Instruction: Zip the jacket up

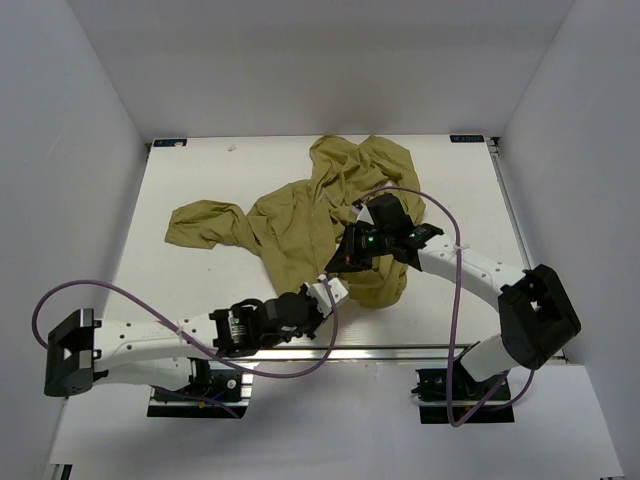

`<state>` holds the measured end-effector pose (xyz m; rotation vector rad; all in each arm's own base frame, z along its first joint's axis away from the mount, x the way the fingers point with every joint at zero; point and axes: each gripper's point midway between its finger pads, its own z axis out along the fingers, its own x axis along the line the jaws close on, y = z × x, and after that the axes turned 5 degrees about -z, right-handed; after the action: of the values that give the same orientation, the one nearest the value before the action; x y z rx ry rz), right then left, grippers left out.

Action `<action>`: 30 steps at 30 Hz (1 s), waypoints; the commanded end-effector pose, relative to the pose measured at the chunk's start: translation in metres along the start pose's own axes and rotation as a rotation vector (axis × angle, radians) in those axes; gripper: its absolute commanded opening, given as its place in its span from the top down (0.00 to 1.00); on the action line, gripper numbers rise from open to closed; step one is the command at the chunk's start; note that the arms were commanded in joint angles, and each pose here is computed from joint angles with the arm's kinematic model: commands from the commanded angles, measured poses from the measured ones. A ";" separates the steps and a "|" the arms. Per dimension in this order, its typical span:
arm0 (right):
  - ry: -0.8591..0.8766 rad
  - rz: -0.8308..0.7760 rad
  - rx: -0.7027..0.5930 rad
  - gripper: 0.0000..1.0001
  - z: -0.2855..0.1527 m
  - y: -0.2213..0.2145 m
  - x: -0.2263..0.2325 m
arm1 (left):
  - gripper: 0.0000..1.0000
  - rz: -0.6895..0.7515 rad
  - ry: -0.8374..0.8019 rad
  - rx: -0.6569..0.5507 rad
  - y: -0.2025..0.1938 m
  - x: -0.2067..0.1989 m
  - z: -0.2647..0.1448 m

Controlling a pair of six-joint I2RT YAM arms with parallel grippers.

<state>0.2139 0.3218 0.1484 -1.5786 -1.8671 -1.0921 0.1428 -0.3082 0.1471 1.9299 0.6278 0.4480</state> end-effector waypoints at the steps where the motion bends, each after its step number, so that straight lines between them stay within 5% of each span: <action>1: -0.096 -0.162 -0.222 1.00 -0.004 0.055 -0.017 | 1.00 -0.106 -0.212 -0.036 0.008 -0.040 -0.020; 7: -0.099 -0.326 -0.119 1.00 -0.005 0.028 -0.032 | 1.00 -0.142 -0.251 -0.011 0.004 -0.048 -0.022; 10: -0.155 -0.341 -0.177 1.00 -0.006 0.036 -0.046 | 1.00 -0.161 -0.301 0.009 0.003 -0.056 -0.027; 30: -0.203 -0.413 -0.536 1.00 -0.011 0.232 -0.028 | 1.00 -0.640 -0.329 0.246 -0.069 -0.072 -0.059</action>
<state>0.3865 0.3057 0.1397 -1.6735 -2.2153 -1.4840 0.0603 -0.2857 0.1071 1.8623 0.9977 -0.1862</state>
